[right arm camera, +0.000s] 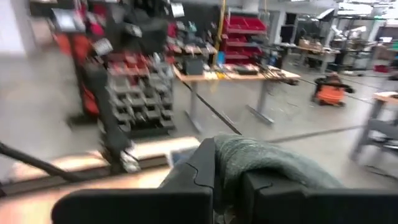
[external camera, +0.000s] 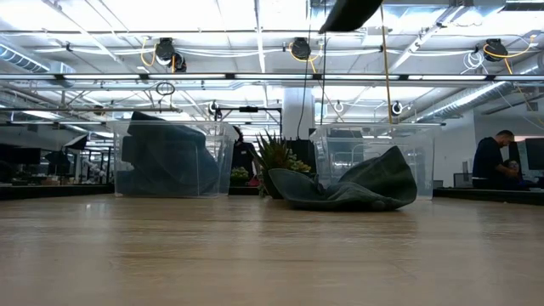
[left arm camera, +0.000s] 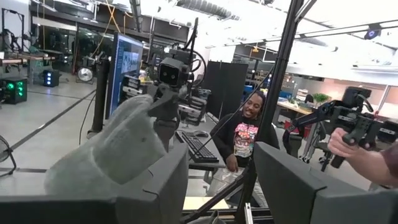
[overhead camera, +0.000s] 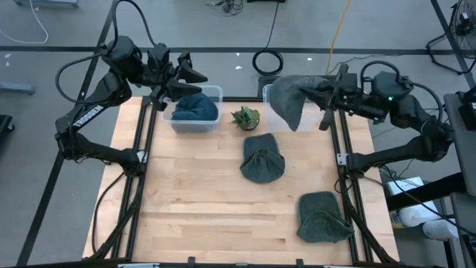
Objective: Pick & Place hat
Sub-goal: Put the top left green cap into the right transparent bin
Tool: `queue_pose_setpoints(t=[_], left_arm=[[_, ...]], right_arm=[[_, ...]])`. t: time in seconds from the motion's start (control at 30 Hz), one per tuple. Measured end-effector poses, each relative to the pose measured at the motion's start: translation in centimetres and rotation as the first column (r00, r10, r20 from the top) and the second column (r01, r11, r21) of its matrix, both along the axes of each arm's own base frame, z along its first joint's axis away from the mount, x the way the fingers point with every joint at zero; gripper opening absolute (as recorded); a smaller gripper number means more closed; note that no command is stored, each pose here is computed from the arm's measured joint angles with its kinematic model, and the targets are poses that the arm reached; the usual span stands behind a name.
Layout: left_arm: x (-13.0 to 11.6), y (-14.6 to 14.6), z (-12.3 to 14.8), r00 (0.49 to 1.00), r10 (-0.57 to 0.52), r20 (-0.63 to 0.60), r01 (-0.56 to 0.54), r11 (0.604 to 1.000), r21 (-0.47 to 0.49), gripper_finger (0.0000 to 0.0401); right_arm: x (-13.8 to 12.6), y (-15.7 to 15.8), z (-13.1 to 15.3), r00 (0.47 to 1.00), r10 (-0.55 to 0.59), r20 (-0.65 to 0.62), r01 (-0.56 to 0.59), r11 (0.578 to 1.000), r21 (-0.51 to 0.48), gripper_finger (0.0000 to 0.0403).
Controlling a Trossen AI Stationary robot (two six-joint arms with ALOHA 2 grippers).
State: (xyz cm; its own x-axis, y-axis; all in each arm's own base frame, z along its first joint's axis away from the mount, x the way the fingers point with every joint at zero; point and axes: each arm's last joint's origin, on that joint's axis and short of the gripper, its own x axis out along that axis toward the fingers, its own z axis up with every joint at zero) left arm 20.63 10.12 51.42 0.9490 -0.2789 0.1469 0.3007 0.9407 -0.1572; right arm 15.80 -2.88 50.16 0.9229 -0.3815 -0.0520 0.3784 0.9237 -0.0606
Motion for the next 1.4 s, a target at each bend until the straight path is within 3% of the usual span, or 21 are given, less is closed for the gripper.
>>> queue_pose_setpoints(t=[0.17,0.53,0.8,1.13,1.4], left_arm=[[0.0,0.0,0.0,1.0,0.002,0.004,-0.002,1.0,0.014,0.0201],[0.0,0.0,-0.1,1.0,-0.001,-0.01,0.001,1.0,-0.009,0.0188],[0.0,0.0,-0.2,1.0,0.0,-0.021,0.0,1.0,-0.012,0.0177],[0.0,0.0,-0.2,1.0,0.007,-0.013,-0.007,1.0,0.014,0.019],[0.0,0.0,-0.2,1.0,0.007,-0.013,-0.007,1.0,0.014,0.0202]], right_arm=[[0.7,-0.8,0.7,0.984,-0.106,-0.142,0.086,0.986,-0.141,0.0008],[0.8,-1.7,2.3,0.93,-0.171,-0.324,0.032,0.919,-0.393,0.0008],[0.3,-2.6,1.5,0.809,-0.299,-0.506,-0.049,0.824,-0.565,0.0008],[1.3,-5.6,-0.4,0.636,-0.377,-0.673,-0.14,0.802,-0.581,0.0008],[1.6,-8.4,-1.2,0.675,-0.208,-0.708,-0.242,0.844,-0.478,0.0008]])
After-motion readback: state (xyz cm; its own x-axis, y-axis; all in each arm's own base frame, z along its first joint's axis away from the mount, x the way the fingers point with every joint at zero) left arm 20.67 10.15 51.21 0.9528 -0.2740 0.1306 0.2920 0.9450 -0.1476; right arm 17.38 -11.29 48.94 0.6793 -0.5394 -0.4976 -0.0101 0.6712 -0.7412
